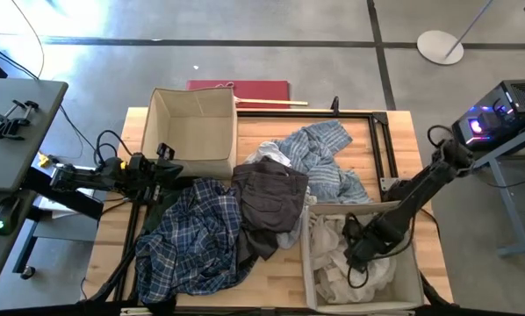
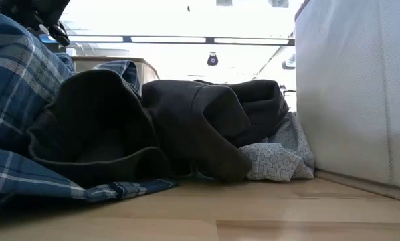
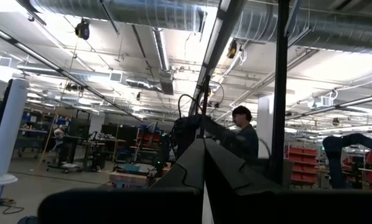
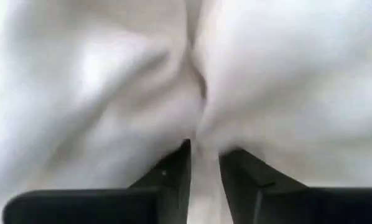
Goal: Sort clothes
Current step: Put the white shirt into the bottom laundry bin, then put the light blue cloth into the bottom laundry bin
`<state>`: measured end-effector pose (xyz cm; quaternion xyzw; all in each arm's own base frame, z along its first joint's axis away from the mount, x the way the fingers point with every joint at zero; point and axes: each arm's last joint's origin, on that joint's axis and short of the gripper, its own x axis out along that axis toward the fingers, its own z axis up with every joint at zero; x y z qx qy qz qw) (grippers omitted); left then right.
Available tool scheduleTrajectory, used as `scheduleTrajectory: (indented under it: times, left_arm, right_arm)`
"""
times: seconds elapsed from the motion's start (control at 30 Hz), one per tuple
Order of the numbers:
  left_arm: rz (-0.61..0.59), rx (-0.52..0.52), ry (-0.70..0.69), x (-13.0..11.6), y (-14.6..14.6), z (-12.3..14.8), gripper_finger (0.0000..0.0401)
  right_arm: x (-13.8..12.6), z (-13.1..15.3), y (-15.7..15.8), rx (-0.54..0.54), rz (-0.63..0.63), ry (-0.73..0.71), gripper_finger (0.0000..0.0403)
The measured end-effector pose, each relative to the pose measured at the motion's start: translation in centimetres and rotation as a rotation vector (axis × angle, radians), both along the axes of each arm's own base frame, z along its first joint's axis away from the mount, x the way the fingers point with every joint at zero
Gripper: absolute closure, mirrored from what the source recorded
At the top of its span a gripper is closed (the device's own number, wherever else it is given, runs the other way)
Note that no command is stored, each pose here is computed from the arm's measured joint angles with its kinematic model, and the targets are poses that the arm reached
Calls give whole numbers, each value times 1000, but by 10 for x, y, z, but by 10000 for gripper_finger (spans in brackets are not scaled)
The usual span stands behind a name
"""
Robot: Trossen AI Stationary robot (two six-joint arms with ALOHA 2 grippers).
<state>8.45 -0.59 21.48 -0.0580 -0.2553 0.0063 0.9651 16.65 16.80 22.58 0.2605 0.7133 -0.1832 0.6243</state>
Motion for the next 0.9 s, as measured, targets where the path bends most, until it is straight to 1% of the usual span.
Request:
scheduleTrajectory:
  times: [0.1, 0.2, 0.27, 0.4, 0.5, 0.6, 0.67, 0.73, 0.8, 0.9]
  left_arm:
    - [0, 2, 7, 0, 0, -1, 401]
    - [1, 3, 21, 1, 0, -2, 401]
    - [3, 4, 33, 2, 0, -3, 401]
    - [83, -41, 44, 2, 2, -4, 401]
    - [156, -77, 65, 2, 5, -5, 401]
    - [194, -90, 85, 3, 6, -7, 401]
    - [203, -90, 106, 3, 6, -9, 401]
    - [215, -92, 123, 4, 6, -10, 401]
    - [229, -97, 131, 4, 7, -11, 401]
    - [235, -92, 139, 4, 7, -12, 401]
  right_arm:
    - [3, 33, 2, -53, -27, -51, 346]
    - [8, 62, 2, -68, -7, -117, 347]
    - [13, 81, 1, -60, 17, -193, 344]
    - [26, 118, -6, -66, 98, -373, 334]
    - [37, 146, -21, -143, 135, -532, 321]
    - [50, 169, -43, -277, 161, -656, 303]
    - [59, 180, -64, -359, 190, -688, 288]
    - [69, 188, -91, -426, 192, -690, 273]
    - [79, 190, -125, -483, 158, -673, 256]
    - [95, 177, -176, -516, 97, -618, 226]
